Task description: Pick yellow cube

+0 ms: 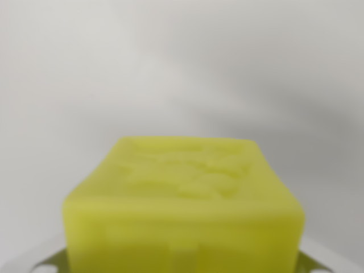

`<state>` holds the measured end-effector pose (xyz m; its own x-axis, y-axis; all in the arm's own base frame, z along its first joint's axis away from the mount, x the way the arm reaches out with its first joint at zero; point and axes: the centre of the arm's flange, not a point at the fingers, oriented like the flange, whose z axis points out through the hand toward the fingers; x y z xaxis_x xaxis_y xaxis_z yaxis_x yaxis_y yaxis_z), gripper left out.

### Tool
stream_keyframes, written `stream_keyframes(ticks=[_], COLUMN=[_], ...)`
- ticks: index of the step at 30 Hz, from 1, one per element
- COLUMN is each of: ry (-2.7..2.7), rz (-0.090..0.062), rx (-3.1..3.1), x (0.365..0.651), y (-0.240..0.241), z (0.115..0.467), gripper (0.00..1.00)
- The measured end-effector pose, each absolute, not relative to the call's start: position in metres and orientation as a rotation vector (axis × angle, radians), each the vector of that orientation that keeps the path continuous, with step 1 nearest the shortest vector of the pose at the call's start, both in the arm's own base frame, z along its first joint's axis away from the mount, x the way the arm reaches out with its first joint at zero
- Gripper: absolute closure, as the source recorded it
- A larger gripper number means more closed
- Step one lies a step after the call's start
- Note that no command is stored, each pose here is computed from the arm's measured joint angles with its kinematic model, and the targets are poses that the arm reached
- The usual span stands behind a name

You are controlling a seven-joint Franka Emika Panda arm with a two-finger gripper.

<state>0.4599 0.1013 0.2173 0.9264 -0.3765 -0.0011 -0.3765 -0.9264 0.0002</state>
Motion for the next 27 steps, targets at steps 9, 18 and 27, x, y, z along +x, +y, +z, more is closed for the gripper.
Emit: stream_keyframes(ticks=[9, 18, 27], ry=[0.603, 0.603, 0.603], rz=[0.003, 0.003, 0.003], rx=[-3.083, -3.083, -3.083], x=[0.460, 0.460, 0.460], y=[0.101, 0.101, 0.101], z=[0.240, 0.262, 0.285], gripper=[1.00, 1.00, 1.00])
